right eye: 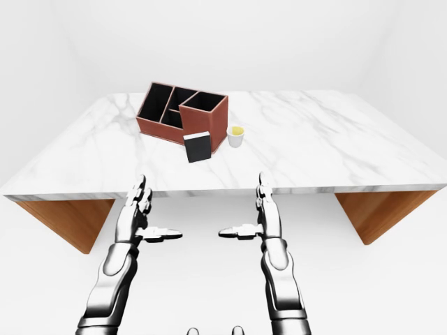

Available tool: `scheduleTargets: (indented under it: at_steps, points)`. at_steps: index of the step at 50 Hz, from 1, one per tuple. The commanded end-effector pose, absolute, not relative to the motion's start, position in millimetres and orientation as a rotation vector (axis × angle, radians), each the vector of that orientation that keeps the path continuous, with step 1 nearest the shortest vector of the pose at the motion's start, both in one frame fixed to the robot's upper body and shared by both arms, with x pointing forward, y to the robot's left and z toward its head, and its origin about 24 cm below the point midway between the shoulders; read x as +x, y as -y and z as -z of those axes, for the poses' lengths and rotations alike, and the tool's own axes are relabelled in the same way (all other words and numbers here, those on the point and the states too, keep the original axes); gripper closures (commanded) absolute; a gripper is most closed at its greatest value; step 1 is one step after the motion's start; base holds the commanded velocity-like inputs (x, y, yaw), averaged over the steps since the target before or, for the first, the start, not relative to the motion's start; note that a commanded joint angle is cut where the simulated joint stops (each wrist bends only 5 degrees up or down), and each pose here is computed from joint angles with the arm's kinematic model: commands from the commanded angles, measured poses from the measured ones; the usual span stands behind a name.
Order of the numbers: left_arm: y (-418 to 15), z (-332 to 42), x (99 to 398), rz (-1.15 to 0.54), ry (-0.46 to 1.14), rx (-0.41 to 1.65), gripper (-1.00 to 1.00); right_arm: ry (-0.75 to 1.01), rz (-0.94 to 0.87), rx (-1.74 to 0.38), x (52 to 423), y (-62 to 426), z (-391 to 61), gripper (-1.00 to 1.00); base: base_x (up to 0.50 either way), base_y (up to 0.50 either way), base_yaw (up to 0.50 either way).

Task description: Pick up the book and place it in the right compartment of the caddy.

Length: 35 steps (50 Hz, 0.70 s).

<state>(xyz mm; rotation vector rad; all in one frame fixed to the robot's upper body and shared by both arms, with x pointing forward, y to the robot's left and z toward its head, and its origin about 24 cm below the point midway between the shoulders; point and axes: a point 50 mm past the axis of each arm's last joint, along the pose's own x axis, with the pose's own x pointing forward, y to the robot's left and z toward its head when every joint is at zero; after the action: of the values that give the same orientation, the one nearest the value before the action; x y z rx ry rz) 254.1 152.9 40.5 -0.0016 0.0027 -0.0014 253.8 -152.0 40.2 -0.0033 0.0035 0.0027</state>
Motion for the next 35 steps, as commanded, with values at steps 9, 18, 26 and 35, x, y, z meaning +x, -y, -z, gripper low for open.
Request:
scheduleTargets:
  at_steps: [9,18,26,35]
  points:
    - [-161.6,-38.6,254.3,0.006,-0.015,-0.014,-1.00,-0.004,-0.026,-0.047,251.1,155.4,-35.0,-1.00,0.00,0.00,0.00]
    - [-162.8,-39.6,253.3,0.006,-0.006,-0.006,-1.00,-0.006,-0.037,-0.087,249.1,152.9,-32.6,-1.00,0.00,0.09,0.00]
    - [-164.1,-41.8,252.8,0.002,0.002,-0.005,-1.00,0.005,-0.039,-0.098,247.5,155.0,-35.7,-1.00,0.00,0.50,0.00]
    - [-164.9,-43.6,251.6,0.001,0.014,0.001,-1.00,0.013,-0.034,-0.108,247.8,158.0,-38.5,-1.00,0.00,0.50,0.00]
